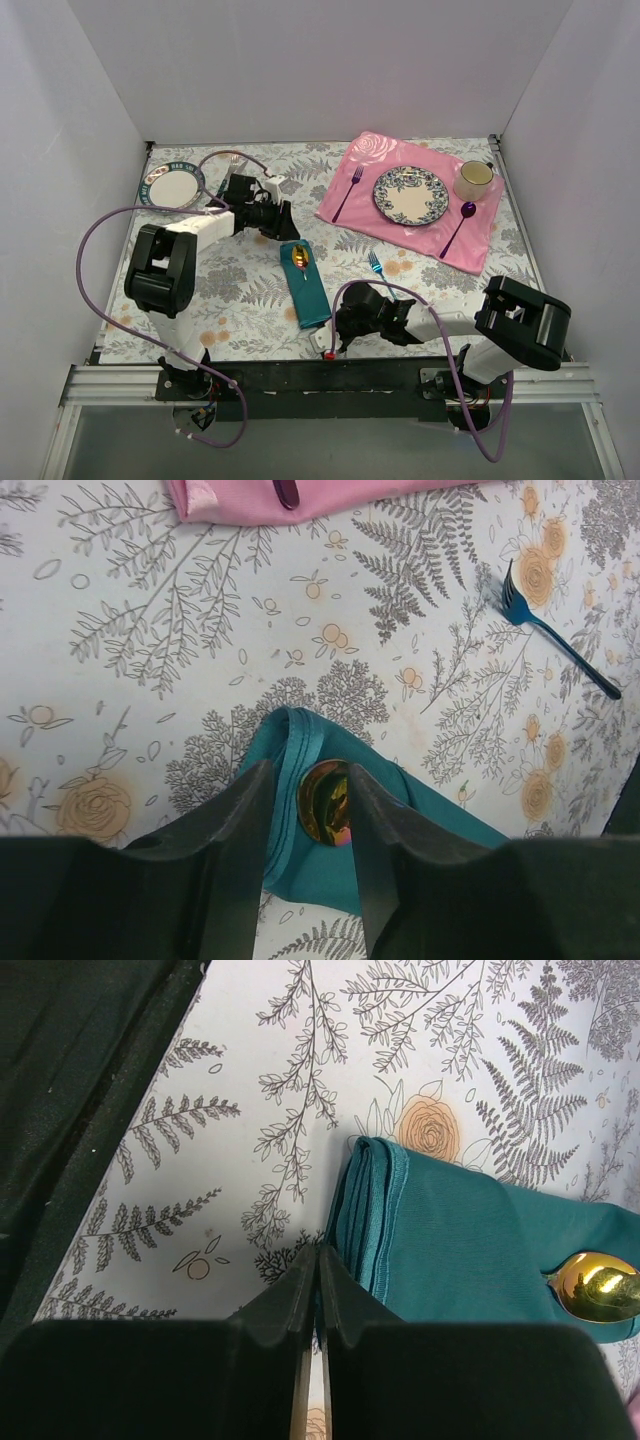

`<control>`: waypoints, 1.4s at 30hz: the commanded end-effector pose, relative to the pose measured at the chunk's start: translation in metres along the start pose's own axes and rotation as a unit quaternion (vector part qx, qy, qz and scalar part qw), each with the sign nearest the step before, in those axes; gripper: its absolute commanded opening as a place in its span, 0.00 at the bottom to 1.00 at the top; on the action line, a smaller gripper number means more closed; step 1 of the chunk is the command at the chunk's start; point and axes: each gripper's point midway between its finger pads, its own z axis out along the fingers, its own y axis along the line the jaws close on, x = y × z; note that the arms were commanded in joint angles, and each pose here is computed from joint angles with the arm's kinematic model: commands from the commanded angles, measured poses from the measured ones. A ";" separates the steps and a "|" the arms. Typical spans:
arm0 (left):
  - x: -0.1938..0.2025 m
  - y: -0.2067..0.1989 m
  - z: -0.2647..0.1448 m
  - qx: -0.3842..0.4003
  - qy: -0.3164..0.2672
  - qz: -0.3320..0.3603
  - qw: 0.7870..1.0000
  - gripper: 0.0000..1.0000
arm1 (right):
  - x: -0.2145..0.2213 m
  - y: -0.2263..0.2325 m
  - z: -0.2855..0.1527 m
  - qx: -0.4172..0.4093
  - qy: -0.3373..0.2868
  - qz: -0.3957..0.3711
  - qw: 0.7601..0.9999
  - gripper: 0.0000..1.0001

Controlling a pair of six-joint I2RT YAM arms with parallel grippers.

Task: Fold the napkin into a case and place the utensils inside
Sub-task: Insert the spoon into the folded napkin, then pick up the fork from the center of the board.

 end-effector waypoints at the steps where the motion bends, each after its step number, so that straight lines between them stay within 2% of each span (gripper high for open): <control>1: -0.047 0.001 -0.030 -0.040 -0.050 0.049 0.997 0.38 | -0.005 0.008 -0.008 -0.016 -0.007 0.004 1.000 0.14; 4: -0.072 -0.001 -0.049 -0.051 -0.079 0.067 0.993 0.44 | -0.016 0.012 -0.017 -0.033 -0.017 0.014 0.999 0.20; 6: -0.087 -0.003 -0.063 -0.051 -0.093 0.070 0.992 0.49 | -0.022 0.025 -0.027 -0.065 -0.019 0.033 0.997 0.26; 8: -0.100 -0.013 -0.076 -0.040 -0.106 0.076 0.991 0.53 | -0.039 0.017 -0.043 -0.059 -0.033 0.039 0.997 0.35; 9: -0.102 -0.014 -0.084 -0.040 -0.107 0.073 0.991 0.55 | -0.036 0.029 -0.053 -0.082 -0.016 0.059 0.995 0.38; 10: -0.106 -0.017 -0.090 -0.044 -0.114 0.075 0.990 0.58 | -0.047 0.016 -0.065 -0.059 -0.020 0.065 0.996 0.41; 11: -0.114 -0.026 -0.101 -0.047 -0.129 0.084 0.987 0.59 | -0.045 0.013 -0.072 -0.051 -0.004 0.081 0.995 0.46; 12: -0.118 -0.027 -0.109 -0.051 -0.139 0.083 0.986 0.63 | -0.032 0.011 -0.081 -0.032 0.037 0.103 0.993 0.48; 13: -0.117 -0.030 -0.112 -0.050 -0.142 0.073 0.986 0.64 | -0.034 0.002 -0.092 -0.009 0.046 0.136 0.990 0.49; 16: -0.124 -0.040 -0.128 -0.058 -0.170 0.065 0.982 0.70 | 0.001 -0.016 -0.120 0.052 0.110 0.223 0.967 0.55; 17: -0.124 -0.043 -0.130 -0.057 -0.175 0.050 0.982 0.72 | 0.017 -0.033 -0.136 0.090 0.126 0.276 0.949 0.55; 19: -0.127 -0.049 -0.135 -0.053 -0.187 0.044 0.980 0.73 | 0.044 -0.036 -0.150 0.108 0.168 0.336 0.920 0.55; 20: -0.126 -0.051 -0.136 -0.049 -0.189 0.034 0.980 0.73 | 0.057 -0.051 -0.166 0.144 0.180 0.382 0.895 0.52; 22: -0.129 -0.054 -0.138 -0.048 -0.197 0.031 0.979 0.73 | 0.081 -0.051 -0.178 0.157 0.209 0.443 0.857 0.50; 26: -0.136 -0.055 -0.141 -0.052 -0.208 0.029 0.976 0.74 | 0.097 -0.051 -0.183 0.181 0.213 0.515 0.810 0.50; 34: -0.133 -0.049 -0.138 -0.060 -0.207 0.025 0.976 0.75 | 0.117 -0.047 -0.163 0.186 0.214 0.568 0.772 0.47; 38: -0.134 -0.048 -0.139 -0.064 -0.208 0.026 0.976 0.74 | 0.133 -0.037 -0.155 0.167 0.252 0.593 0.746 0.45; 42: -0.133 -0.045 -0.138 -0.067 -0.210 0.025 0.975 0.75 | 0.139 -0.033 -0.148 0.157 0.260 0.611 0.731 0.43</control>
